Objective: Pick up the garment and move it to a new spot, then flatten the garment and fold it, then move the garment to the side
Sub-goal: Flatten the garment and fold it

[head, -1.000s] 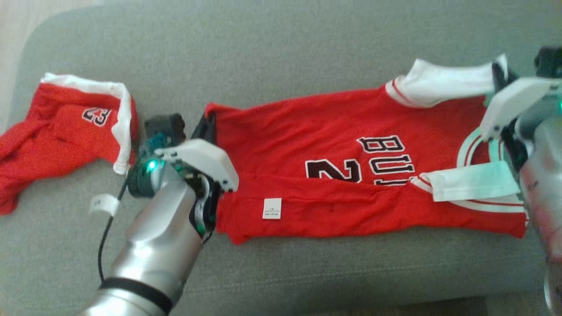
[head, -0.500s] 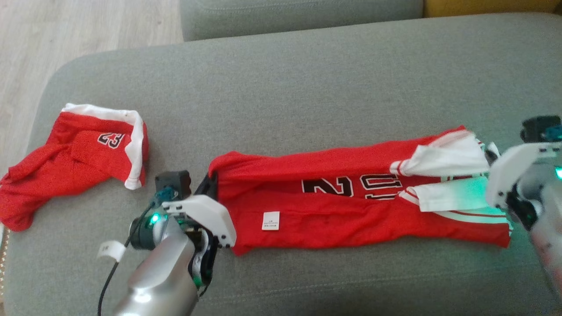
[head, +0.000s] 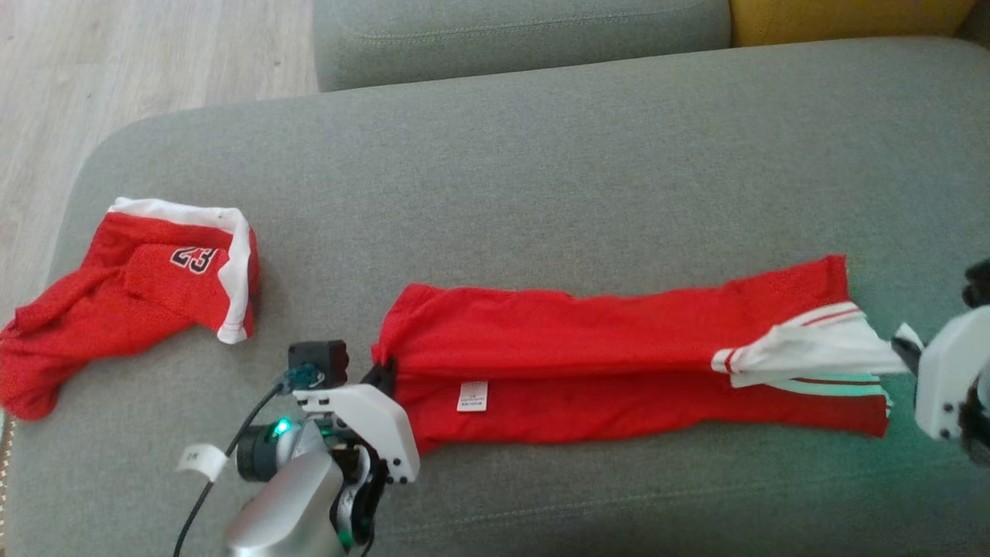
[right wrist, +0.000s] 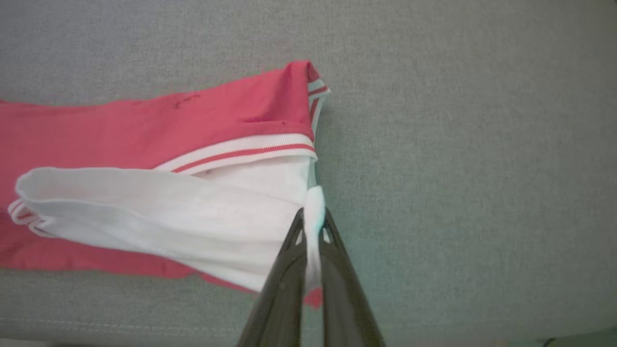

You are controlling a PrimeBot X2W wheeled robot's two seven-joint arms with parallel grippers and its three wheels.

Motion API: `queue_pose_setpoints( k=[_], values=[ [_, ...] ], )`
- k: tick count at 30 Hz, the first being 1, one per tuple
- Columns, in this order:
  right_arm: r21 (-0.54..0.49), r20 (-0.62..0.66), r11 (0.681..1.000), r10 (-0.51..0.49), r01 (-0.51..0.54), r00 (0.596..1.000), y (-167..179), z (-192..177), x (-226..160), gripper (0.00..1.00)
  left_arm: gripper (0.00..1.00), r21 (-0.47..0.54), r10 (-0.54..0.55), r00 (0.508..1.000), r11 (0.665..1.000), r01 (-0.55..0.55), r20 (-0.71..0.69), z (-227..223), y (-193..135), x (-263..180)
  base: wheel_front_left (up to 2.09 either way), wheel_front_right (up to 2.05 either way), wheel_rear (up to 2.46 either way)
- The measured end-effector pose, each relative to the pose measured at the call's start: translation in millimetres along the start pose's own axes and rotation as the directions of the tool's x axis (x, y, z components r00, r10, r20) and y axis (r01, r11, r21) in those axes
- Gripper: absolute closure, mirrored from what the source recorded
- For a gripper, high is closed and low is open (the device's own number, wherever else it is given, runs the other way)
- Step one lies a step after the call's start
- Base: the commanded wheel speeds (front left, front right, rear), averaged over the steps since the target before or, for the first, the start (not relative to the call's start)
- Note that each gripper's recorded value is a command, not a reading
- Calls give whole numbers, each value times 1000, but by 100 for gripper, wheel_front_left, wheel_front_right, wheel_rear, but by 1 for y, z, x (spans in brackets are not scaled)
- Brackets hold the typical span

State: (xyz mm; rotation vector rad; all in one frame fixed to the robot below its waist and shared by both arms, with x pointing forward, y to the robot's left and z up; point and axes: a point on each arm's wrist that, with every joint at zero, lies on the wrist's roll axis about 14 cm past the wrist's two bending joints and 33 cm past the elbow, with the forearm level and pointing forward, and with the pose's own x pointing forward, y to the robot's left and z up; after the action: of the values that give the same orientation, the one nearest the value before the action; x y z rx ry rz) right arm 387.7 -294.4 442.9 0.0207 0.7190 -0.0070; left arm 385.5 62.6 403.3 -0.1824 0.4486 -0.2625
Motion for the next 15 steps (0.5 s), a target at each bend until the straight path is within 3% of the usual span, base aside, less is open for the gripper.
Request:
queue_pose_setpoints(
  k=[4,5,6,7,8,11,15],
  values=[
    [7,-29,1000,-1,2,1000,4,-14,-10,100,100,2,-5,999,1000,5,-45,-11,-1,-2,0,0,0],
    [11,-33,1000,-1,1,999,7,-16,-11,72,100,5,-6,998,1000,6,-56,-14,-1,-3,0,0,0],
    [14,-27,1000,-4,5,1000,8,-17,-13,72,100,8,-8,998,1000,8,-68,-16,-2,-3,0,0,0],
    [22,-18,1000,-8,8,1000,9,-17,-15,0,77,14,-7,997,1000,8,-79,-18,-1,-4,0,0,0],
    [28,-7,999,-15,15,1000,9,-17,-16,0,0,17,-2,997,1000,3,-82,-18,-1,-4,0,0,0],
    [48,44,999,-25,23,999,10,-10,-21,0,0,18,16,998,1000,-15,-56,-11,3,-4,0,0,0],
    [43,276,997,-67,58,959,10,30,-37,0,0,-60,71,994,996,-66,77,17,14,-6,0,0,0]
  ],
)
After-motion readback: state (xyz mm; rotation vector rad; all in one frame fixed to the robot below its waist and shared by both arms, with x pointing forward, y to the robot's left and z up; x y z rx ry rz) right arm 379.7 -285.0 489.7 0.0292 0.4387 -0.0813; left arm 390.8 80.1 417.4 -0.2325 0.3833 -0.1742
